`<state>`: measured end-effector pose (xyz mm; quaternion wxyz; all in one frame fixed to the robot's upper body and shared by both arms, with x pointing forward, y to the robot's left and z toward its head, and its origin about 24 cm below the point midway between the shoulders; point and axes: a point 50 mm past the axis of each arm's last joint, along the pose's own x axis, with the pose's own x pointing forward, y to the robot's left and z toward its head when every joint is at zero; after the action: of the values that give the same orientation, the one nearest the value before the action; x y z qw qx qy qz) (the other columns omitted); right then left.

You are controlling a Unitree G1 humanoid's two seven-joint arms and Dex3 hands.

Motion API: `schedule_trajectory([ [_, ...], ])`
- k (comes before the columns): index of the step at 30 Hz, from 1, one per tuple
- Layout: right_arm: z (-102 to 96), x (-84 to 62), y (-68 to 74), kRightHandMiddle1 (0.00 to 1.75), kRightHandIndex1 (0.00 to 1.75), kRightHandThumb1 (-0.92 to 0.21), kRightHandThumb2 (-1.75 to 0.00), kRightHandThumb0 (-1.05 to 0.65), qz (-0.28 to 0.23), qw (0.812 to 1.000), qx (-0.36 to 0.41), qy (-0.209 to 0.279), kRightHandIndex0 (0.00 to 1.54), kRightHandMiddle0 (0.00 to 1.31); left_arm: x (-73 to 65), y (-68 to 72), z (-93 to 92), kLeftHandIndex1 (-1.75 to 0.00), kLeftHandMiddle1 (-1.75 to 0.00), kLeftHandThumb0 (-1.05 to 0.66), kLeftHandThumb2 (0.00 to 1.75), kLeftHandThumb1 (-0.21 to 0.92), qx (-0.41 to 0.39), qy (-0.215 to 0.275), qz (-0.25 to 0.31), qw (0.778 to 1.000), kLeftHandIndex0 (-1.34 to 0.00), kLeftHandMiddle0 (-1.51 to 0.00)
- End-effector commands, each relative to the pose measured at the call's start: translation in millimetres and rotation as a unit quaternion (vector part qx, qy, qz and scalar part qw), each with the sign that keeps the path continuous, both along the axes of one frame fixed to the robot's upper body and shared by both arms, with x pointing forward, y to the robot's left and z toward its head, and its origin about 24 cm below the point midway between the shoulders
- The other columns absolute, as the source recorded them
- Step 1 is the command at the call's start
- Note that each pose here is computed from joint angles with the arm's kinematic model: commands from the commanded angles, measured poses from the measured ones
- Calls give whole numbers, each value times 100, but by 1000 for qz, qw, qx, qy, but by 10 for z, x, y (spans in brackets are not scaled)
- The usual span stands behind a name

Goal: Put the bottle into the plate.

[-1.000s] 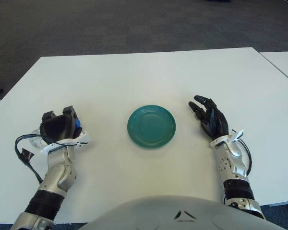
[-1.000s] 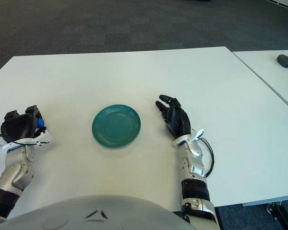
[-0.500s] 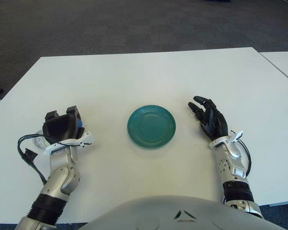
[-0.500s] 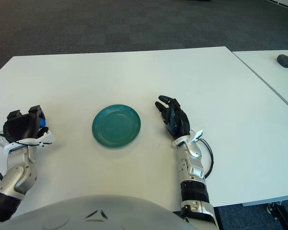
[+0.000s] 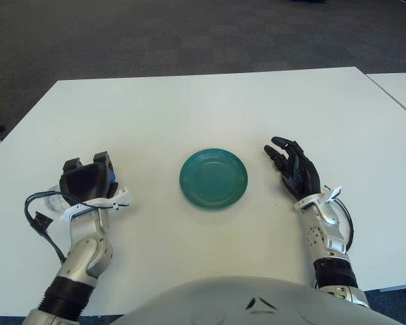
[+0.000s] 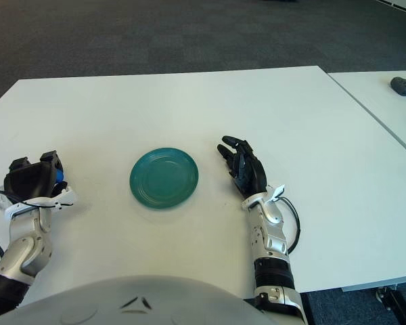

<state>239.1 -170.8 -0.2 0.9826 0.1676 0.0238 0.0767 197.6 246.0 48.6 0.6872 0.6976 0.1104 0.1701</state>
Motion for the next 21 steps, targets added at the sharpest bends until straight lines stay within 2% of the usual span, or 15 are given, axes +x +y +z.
schedule_trajectory([
  [1, -187, -107, 41, 97, 48, -91, -77, -55, 0, 998, 7, 57, 49, 24, -3, -11, 334, -175, -175, -48, 136, 28, 36, -60, -5, 998, -64, -116],
  [10, -271, -110, 21, 96, 48, -92, -85, -54, -1, 997, 15, 69, 49, 20, 45, -63, 535, -175, -175, -48, 135, 28, 68, -118, 0, 991, -63, -114],
  [21, -293, -114, 82, 96, 47, -92, -86, -56, -1, 998, 20, 64, 48, 17, 62, -96, 606, -175, -175, -48, 135, 28, 90, -144, -14, 985, -63, -114],
])
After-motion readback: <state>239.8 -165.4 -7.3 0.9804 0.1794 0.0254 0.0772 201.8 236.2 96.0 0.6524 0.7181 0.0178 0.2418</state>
